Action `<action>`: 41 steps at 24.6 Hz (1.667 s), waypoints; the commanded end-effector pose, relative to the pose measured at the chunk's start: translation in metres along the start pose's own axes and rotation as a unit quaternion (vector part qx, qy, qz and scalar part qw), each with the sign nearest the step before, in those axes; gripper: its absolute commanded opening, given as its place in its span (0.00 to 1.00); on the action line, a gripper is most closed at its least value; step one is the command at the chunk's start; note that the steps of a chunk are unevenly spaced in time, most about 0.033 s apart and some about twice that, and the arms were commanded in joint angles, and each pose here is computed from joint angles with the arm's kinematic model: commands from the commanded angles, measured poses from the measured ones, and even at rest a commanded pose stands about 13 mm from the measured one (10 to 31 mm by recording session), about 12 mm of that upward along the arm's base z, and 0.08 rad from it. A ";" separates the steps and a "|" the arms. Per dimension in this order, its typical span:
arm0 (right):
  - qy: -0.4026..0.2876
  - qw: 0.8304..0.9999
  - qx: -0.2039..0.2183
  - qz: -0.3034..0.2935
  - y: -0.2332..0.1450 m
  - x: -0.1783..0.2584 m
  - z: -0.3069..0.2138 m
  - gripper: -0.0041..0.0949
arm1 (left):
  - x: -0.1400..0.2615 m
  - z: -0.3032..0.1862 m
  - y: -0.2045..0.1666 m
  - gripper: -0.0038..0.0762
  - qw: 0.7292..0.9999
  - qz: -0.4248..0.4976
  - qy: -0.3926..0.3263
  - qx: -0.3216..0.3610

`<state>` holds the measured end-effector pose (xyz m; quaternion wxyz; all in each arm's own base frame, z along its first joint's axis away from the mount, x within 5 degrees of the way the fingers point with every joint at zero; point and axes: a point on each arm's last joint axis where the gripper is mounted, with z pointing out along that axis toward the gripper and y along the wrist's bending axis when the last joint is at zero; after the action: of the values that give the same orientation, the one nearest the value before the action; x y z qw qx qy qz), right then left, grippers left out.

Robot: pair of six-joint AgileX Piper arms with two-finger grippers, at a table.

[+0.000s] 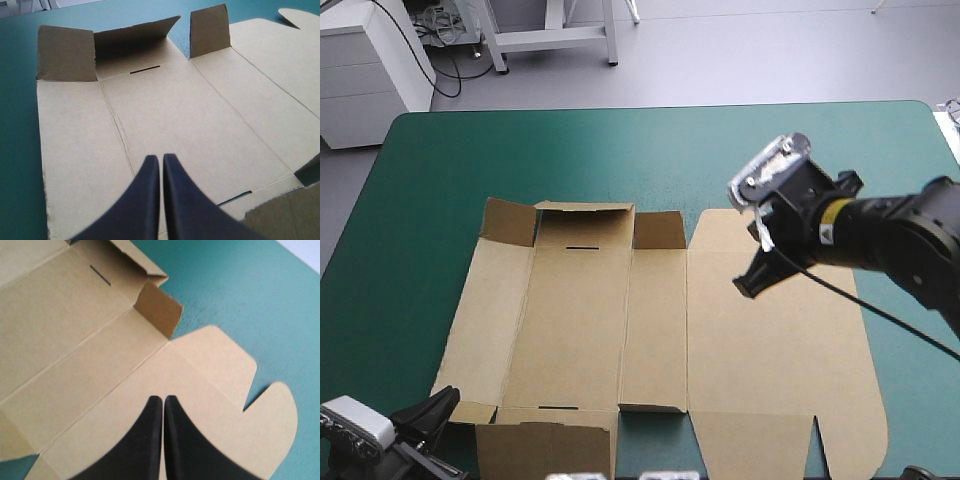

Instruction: Fold the box

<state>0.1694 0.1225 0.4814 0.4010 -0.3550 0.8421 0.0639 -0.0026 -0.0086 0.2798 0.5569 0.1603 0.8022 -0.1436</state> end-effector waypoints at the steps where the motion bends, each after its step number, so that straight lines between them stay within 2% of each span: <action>1: -0.032 0.999 0.009 0.026 0.005 0.041 -0.019 0.03 | -0.011 -0.005 -0.001 0.06 0.999 -0.004 -0.047 0.003; 4: -0.058 0.997 0.007 0.060 0.015 0.093 -0.014 0.03 | -0.011 -0.005 -0.001 0.06 0.999 -0.004 -0.047 0.003; 8: -0.090 0.994 0.006 0.065 0.029 0.161 -0.002 0.03 | -0.011 -0.005 -0.001 0.06 0.999 -0.004 -0.047 0.003; 11: -0.121 0.990 0.007 0.068 0.035 0.194 0.003 0.03 | -0.011 -0.005 -0.001 0.07 0.999 -0.004 -0.047 0.003; 12: -0.142 0.987 0.007 0.074 0.037 0.203 0.003 0.03 | -0.011 -0.005 -0.001 0.11 0.999 -0.004 -0.047 0.003; 13: -0.164 0.984 0.008 0.076 0.039 0.212 0.003 0.03 | -0.011 -0.005 -0.001 0.19 0.999 -0.004 -0.047 0.003; 18: -0.187 0.979 0.008 0.086 0.042 0.229 0.007 0.03 | -0.011 -0.005 -0.001 0.56 0.999 -0.003 -0.047 0.003; 20: -0.188 0.978 0.008 0.086 0.044 0.235 0.010 0.03 | -0.011 -0.005 -0.001 0.63 0.999 -0.003 -0.047 0.003; 34: -0.182 0.979 0.004 0.087 0.047 0.245 0.020 0.03 | -0.016 -0.003 -0.001 0.62 0.998 -0.009 -0.061 0.003; 41: -0.182 0.979 0.004 0.087 0.047 0.245 0.020 0.03 | -0.035 0.016 0.000 0.62 1.000 -0.015 0.011 0.005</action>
<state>0.0450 0.0290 0.2694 0.5072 -0.2676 0.8059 0.1469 0.0112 -0.0139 0.2854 0.5316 0.1601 0.8193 -0.1430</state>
